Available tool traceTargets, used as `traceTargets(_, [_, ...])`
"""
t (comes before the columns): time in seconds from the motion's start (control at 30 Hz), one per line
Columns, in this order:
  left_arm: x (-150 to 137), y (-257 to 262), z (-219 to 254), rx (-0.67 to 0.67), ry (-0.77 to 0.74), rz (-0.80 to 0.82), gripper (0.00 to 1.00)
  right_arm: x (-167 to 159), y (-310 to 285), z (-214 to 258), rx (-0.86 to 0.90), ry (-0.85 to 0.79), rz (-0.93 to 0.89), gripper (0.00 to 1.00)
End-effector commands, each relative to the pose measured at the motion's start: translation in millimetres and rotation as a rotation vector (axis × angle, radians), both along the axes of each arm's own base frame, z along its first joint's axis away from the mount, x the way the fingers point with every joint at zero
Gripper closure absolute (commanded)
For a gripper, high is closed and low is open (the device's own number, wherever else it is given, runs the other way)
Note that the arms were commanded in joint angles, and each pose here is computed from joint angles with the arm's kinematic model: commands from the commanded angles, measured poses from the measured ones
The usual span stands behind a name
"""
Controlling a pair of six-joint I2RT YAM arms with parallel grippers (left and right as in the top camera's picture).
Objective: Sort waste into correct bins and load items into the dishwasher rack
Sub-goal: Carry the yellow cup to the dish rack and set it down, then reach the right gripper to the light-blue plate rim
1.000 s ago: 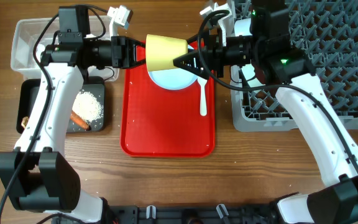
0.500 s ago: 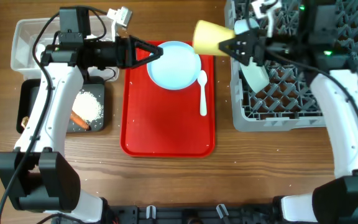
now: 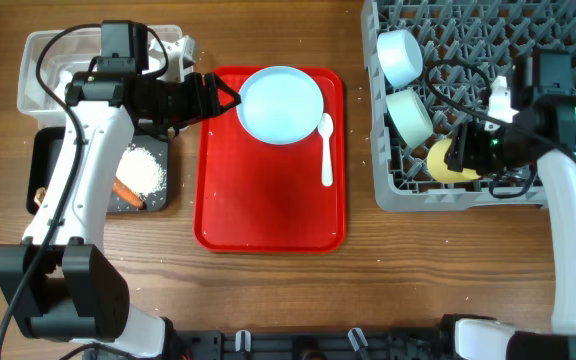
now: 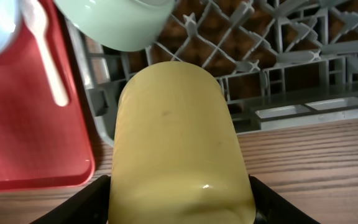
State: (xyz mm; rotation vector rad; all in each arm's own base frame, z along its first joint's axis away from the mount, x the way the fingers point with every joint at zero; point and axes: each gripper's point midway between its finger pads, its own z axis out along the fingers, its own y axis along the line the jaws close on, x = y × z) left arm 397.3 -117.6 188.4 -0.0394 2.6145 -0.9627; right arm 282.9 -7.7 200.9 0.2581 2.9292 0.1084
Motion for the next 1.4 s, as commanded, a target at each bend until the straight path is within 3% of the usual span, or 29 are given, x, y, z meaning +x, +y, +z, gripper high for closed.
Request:
traceTargets(0.0, [1,1,8,0.013,-0.039,-0.010,0.27,-1,-17,-10,-0.085,0.054,-0.076,0.41])
traceTargets(0.33, [1,1,8,0.013,-0.039,-0.010,0.27,23,-19,-37,-0.081,0.086,-0.074,0.41])
traceTargets(0.5, [1,1,9,0.012,-0.039,-0.010,0.27,27,-16,-49,-0.068,0.121,-0.055,0.35])
traceTargets(0.63, [1,1,8,0.012,-0.038,-0.010,0.27,33,-13,-48,-0.046,0.098,-0.051,0.07])
traceTargets(0.77, [-1,1,7,0.013,-0.028,-0.010,0.27,37,-8,-48,-0.021,0.078,-0.048,0.06])
traceTargets(0.9, [-1,1,7,0.013,-0.028,-0.010,0.27,52,17,-28,0.110,0.001,0.041,0.06])
traceTargets(1.07, [0,0,-4,0.133,-0.029,0.000,0.23,82,73,22,0.171,-0.175,0.188,0.07])
traceTargets(1.23, [0,5,-22,0.364,-0.039,0.033,0.22,130,147,46,0.284,-0.383,0.145,0.09])
traceTargets(1.3, [5,36,-27,0.436,0.022,0.224,0.08,161,178,43,0.352,-0.453,0.113,0.10])
traceTargets(1.37, [8,52,-27,0.425,0.041,0.281,0.07,189,201,15,0.371,-0.462,0.083,0.13])
